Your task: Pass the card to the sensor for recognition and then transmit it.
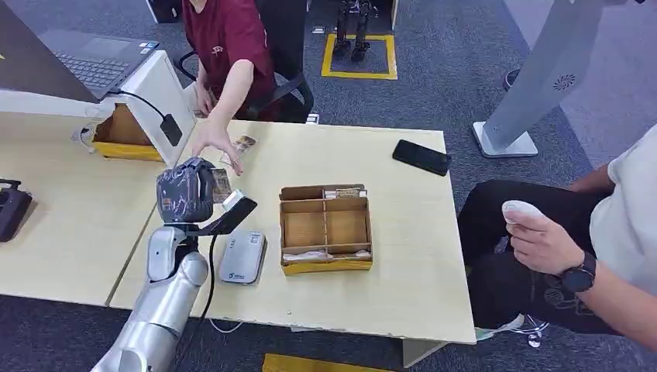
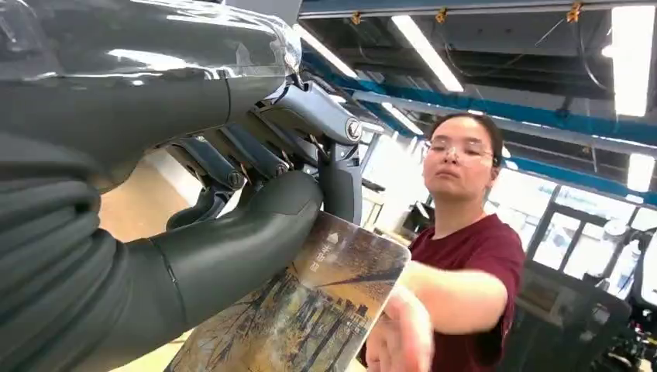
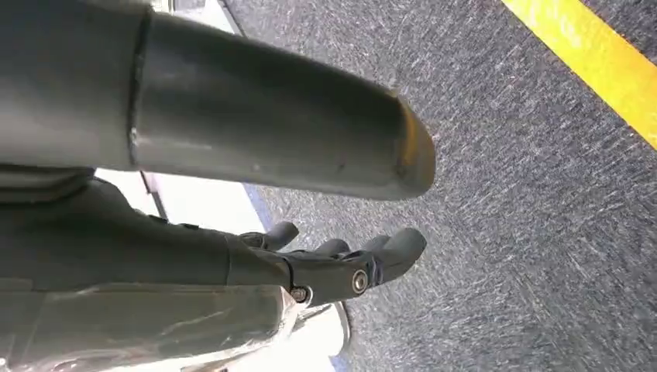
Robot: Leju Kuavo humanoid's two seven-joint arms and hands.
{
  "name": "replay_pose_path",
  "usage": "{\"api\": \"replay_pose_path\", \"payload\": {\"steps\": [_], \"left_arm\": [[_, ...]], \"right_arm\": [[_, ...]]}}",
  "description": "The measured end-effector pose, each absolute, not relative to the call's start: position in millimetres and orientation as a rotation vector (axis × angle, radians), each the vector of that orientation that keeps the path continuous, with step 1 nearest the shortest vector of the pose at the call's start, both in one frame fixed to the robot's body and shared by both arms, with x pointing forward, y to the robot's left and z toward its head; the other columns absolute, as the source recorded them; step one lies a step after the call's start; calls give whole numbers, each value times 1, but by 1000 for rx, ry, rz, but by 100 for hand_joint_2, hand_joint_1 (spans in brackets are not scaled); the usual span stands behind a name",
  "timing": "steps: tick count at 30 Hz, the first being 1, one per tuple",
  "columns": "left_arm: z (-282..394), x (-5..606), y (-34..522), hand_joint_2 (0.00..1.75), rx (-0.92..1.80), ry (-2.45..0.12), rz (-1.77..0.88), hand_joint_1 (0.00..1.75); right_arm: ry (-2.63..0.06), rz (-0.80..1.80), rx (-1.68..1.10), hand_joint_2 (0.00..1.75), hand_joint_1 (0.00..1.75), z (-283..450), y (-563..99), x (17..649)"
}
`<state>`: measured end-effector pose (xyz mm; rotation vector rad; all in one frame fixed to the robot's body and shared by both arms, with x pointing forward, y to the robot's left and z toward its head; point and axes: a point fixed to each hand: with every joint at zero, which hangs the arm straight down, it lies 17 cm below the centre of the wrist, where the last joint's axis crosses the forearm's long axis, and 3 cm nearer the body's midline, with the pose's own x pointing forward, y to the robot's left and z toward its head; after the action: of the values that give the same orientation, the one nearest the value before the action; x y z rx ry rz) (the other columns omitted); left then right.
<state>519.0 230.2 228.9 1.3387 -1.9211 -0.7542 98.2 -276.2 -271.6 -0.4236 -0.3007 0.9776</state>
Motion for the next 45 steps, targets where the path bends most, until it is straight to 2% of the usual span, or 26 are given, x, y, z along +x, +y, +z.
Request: {"api": "replay_pose_path", "payload": {"steps": [2,3,5,7,8,13,18,20,26,27,28,29,39,45], "left_arm": [[227,519,231,175,1335,-1914,-749,164],[225,520,231,175,1333,-1911,-751,171],[224,520,231,175,1330,-1907,-752,161],[222,520,231,175,1326,-1903,-751,157],[221,520,233,175,1325,-1901,-748,162],[221,521,237,175,1326,-1892,-735,166],[220,522,238,175,1330,-1887,-736,155],[220,522,239,175,1331,-1885,-734,164],[219,523,239,175,1334,-1878,-736,154],[219,523,239,175,1333,-1878,-736,108],[219,523,239,175,1333,-1878,-736,82],[219,523,239,175,1333,-1878,-736,3],[218,524,249,175,1362,-1851,-739,0],[218,517,303,175,1422,-1800,-633,0]], "right_arm": [[-303,977,-424,0,0,-272,-276,99],[-304,978,-423,0,0,-271,-276,99],[-308,980,-423,0,0,-271,-275,99],[-313,982,-421,0,0,-271,-275,99],[-313,983,-420,0,0,-271,-275,100],[-308,985,-424,0,0,-271,-276,99],[-307,989,-425,0,0,-271,-276,99],[-307,988,-425,0,0,-271,-276,99],[-307,987,-424,0,0,-271,-276,99],[-307,987,-424,0,0,-271,-276,99],[-307,987,-424,0,0,-271,-276,99],[-307,987,-424,0,0,-271,-276,99],[-306,984,-424,0,0,-271,-276,98],[-304,980,-427,0,0,-272,-277,98]]}}
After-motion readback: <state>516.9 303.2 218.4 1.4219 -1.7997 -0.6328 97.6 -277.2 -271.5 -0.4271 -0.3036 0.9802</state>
